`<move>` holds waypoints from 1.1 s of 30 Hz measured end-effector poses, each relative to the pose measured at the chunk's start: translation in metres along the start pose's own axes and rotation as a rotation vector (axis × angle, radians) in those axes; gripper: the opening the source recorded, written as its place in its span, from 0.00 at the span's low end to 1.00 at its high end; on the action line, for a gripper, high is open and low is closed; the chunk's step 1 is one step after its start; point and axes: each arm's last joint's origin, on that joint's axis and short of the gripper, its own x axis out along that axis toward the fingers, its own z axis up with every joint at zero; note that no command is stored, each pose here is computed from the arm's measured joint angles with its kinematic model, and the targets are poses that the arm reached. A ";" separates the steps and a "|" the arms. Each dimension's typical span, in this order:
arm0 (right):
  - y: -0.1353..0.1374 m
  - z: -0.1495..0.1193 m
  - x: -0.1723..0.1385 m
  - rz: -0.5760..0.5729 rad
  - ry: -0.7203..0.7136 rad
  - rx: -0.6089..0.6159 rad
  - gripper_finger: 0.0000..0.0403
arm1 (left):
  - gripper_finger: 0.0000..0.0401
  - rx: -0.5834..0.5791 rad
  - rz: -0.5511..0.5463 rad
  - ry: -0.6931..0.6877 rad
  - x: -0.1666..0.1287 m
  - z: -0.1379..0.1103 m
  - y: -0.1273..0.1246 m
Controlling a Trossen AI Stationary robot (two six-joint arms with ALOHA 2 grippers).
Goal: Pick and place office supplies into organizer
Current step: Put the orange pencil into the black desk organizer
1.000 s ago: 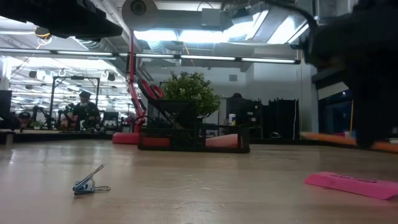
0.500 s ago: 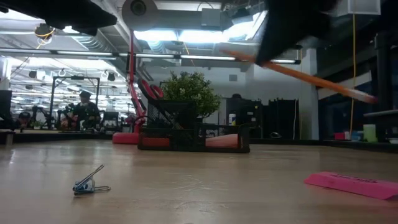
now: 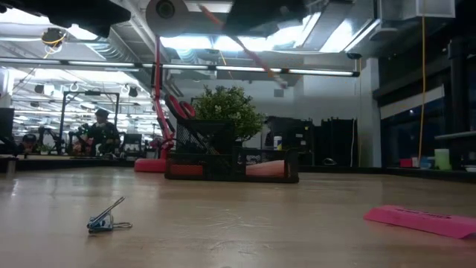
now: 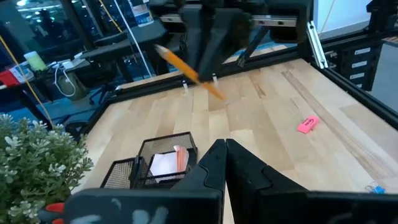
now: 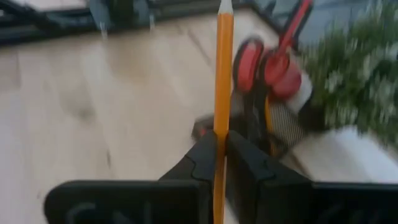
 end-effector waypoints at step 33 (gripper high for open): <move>-0.076 -0.037 0.085 -0.078 -0.588 0.091 0.09 | 0.00 0.017 -0.004 0.021 -0.004 -0.002 0.002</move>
